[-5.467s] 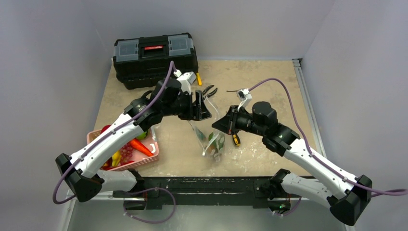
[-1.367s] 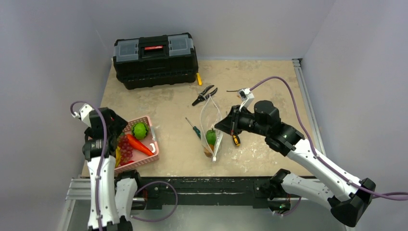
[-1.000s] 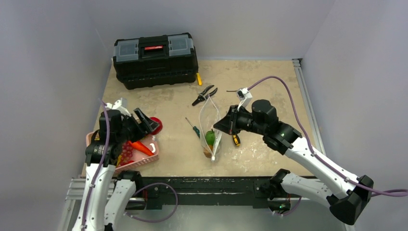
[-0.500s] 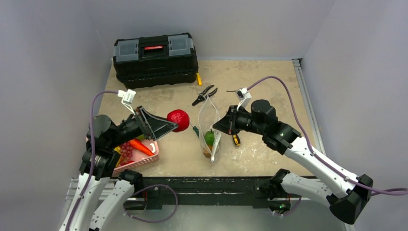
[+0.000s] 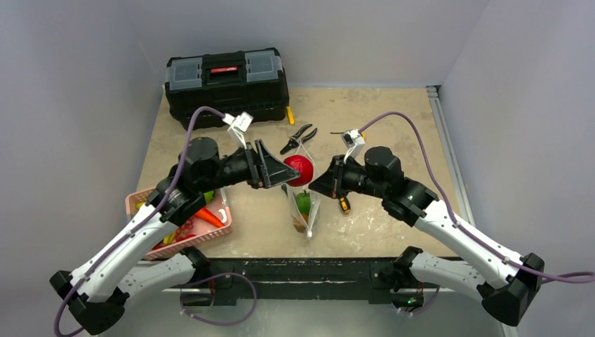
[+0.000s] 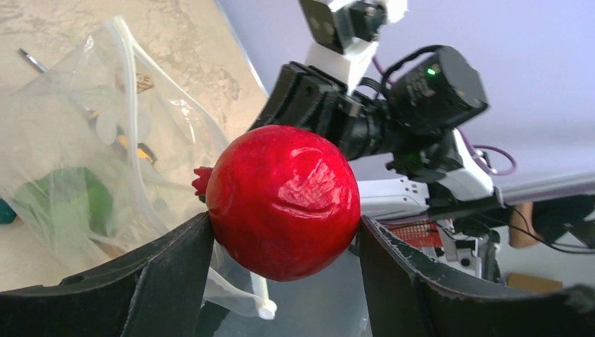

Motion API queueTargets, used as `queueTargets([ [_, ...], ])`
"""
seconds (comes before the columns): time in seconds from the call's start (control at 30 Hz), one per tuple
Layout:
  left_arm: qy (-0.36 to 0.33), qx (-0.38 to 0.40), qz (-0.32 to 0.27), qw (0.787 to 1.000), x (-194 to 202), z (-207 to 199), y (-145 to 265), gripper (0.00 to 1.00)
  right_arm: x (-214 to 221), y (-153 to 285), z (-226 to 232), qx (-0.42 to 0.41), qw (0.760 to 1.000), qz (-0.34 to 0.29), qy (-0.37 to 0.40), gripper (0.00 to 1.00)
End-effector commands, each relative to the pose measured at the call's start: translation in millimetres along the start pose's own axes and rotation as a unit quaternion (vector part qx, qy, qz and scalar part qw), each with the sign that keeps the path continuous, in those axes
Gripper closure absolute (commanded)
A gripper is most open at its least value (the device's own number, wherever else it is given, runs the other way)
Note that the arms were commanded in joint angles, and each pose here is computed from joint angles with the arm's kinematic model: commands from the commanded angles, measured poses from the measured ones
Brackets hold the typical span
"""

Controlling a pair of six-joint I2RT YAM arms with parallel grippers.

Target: Place the food in the zip-top bag and seal the zipper

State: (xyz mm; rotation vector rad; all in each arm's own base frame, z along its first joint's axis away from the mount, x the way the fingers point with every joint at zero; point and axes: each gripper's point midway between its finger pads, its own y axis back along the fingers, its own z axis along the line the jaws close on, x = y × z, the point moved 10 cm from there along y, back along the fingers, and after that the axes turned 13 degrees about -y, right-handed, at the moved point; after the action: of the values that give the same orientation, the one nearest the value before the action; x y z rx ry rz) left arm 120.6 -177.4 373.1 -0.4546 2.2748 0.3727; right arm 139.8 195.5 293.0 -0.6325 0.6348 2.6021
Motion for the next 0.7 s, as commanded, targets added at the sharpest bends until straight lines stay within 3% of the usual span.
queueTargets([
  [0.0, -0.014, -0.042, -0.043, 0.998, -10, 1, -15, 0.66, -6, 6, 12, -0.024, 0.999, -0.023, 0.007, 1.0],
  [0.13, -0.004, -0.099, -0.02, 0.995, -7, 9, -25, 0.63, -6, 8, 12, -0.024, 0.999, -0.028, 0.008, 1.0],
  [0.33, -0.041, -0.159, 0.024, 0.986, -6, 13, -36, 0.54, -4, 5, 9, -0.025, 0.999, -0.022, 0.004, 1.0],
  [0.47, -0.061, -0.183, 0.023, 0.981, -6, 15, -36, 0.31, -4, 5, 9, -0.024, 0.999, -0.02, 0.005, 1.0],
  [0.57, -0.069, -0.18, 0.026, 0.981, -7, 14, -38, 0.28, -3, 6, 9, -0.025, 0.999, -0.023, 0.006, 1.0],
  [0.67, -0.077, -0.185, 0.028, 0.979, -9, 12, -35, 0.18, -3, 6, 8, -0.023, 0.999, -0.023, 0.007, 1.0],
])
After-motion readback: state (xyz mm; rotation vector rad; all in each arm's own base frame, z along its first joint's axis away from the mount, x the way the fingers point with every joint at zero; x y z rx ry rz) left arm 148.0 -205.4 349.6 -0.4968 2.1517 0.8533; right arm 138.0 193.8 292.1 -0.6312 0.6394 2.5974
